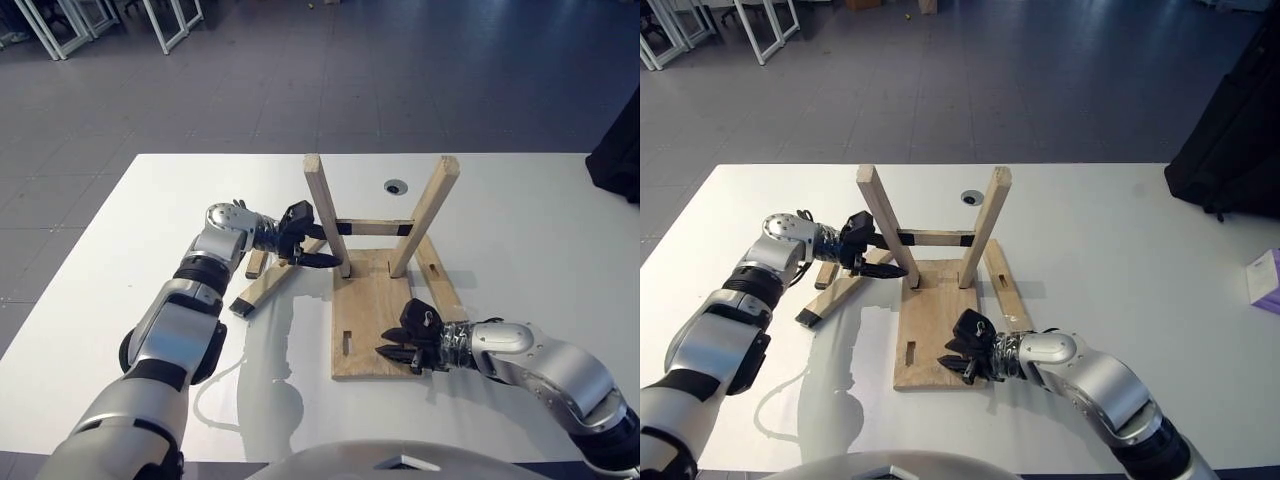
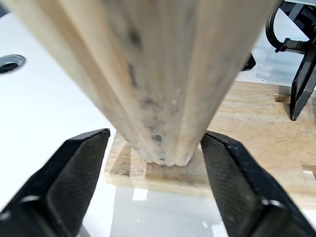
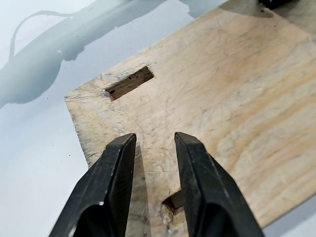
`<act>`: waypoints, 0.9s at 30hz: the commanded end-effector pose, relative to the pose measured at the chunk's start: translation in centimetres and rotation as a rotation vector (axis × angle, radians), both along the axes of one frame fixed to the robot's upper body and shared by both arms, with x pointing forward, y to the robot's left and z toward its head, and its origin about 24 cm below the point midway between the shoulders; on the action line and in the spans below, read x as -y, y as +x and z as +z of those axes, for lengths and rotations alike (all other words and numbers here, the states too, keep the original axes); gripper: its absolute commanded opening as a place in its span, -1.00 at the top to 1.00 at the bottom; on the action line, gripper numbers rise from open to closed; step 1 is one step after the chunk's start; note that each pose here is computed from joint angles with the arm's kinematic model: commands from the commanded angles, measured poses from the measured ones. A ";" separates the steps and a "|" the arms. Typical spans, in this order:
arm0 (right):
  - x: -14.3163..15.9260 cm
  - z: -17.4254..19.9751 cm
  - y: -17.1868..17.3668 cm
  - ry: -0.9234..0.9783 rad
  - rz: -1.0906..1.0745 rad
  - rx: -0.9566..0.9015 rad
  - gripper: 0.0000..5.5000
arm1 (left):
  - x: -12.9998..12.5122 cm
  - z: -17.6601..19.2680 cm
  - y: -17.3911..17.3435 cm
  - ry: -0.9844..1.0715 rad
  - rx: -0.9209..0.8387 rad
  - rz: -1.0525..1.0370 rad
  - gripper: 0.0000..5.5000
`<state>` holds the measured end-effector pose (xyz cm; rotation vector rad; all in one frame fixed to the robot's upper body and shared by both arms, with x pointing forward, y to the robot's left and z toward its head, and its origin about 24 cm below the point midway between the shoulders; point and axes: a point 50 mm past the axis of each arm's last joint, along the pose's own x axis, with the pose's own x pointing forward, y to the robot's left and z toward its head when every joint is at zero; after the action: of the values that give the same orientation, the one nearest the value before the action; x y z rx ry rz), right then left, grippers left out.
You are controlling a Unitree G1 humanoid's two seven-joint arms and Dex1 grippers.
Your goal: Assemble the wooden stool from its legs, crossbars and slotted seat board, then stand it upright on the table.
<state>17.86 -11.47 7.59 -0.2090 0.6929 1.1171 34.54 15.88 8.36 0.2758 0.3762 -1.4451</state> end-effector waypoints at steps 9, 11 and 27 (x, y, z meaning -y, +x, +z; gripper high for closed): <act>-0.3 0.6 0.2 0.043 -0.088 0.038 0.49 | -9.4 6.3 0.2 0.087 -0.033 0.420 -0.55; -0.4 1.2 1.2 0.057 -0.169 0.089 0.49 | -10.1 6.8 0.7 -0.002 0.102 0.812 -0.55; -1.4 3.1 2.3 0.092 -0.271 0.155 0.49 | -7.3 -4.0 -5.3 0.149 -0.153 1.345 -0.55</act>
<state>20.34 -10.37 10.44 -0.1150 0.5178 0.8519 29.44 23.28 5.28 -0.0210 0.5755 -0.0816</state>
